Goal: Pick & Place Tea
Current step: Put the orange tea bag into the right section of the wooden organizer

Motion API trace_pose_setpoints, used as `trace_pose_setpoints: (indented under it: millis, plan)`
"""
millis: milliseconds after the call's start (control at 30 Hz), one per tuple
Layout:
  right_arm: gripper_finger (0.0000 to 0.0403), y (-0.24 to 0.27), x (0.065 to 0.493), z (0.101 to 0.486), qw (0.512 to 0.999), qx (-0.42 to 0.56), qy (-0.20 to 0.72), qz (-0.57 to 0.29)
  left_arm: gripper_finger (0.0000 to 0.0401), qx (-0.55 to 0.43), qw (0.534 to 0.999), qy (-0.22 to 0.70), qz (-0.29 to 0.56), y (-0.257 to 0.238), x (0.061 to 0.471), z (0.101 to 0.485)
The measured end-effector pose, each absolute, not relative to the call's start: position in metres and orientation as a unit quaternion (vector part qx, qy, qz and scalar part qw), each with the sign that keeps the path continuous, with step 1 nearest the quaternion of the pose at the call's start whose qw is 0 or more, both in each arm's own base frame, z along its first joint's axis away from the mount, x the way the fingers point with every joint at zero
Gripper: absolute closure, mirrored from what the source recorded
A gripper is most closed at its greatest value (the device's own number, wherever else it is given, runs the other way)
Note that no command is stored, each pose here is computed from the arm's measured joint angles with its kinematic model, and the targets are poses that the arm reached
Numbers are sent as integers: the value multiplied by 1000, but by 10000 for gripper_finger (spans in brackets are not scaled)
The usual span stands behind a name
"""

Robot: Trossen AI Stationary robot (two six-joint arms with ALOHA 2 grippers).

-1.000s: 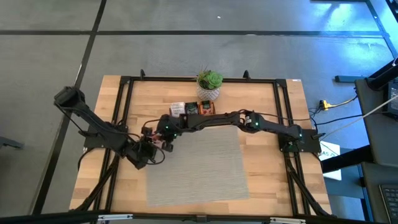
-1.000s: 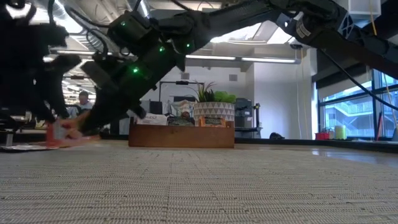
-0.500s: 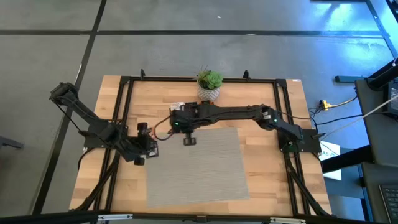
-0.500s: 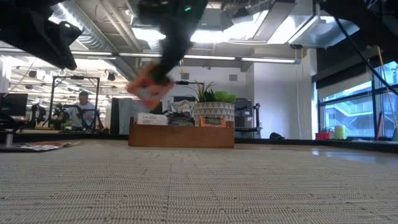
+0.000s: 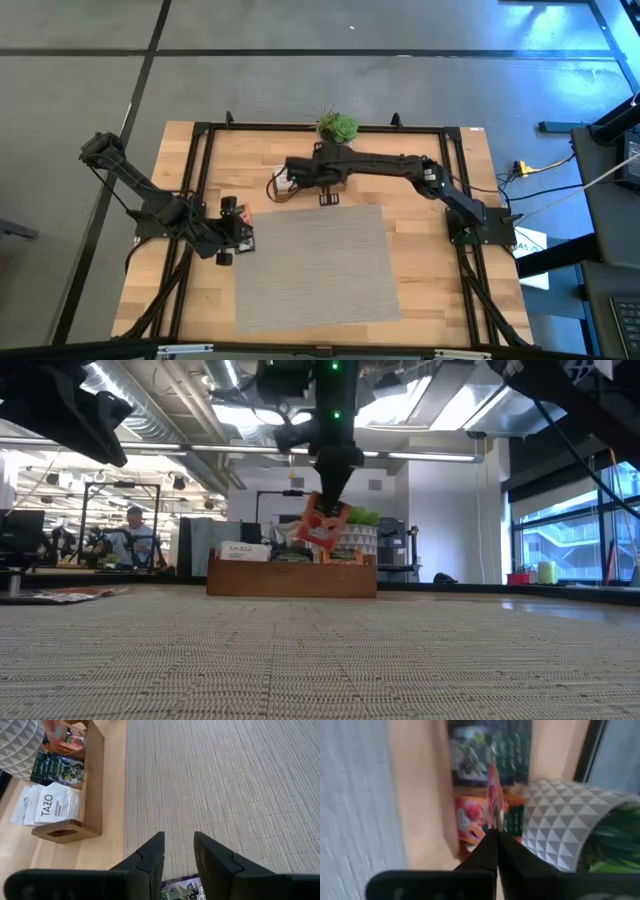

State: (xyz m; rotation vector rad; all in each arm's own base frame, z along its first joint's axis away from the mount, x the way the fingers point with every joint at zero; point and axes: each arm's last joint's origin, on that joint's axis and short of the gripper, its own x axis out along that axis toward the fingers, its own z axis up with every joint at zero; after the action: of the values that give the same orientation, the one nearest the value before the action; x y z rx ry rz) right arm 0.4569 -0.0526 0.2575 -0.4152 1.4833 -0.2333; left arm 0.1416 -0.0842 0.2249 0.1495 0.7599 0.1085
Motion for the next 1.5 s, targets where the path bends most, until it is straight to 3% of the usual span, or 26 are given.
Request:
trace_pose_setpoints:
  millis: [367,567,867,1233,1500]
  plan:
    - [398,-68,446,233,663,-192,722,-42,299,73,924,372,51,-84,141,225]
    - [398,-69,441,211,621,-226,748,-63,299,75,924,371,53,-84,142,225]
    - [393,-71,447,195,641,-229,729,-76,299,75,924,370,53,-84,142,225]
    - [330,-70,447,189,639,-235,729,-72,299,74,924,370,54,-84,142,225]
    - [283,-76,445,193,611,-277,717,-188,299,75,924,370,54,-84,142,225]
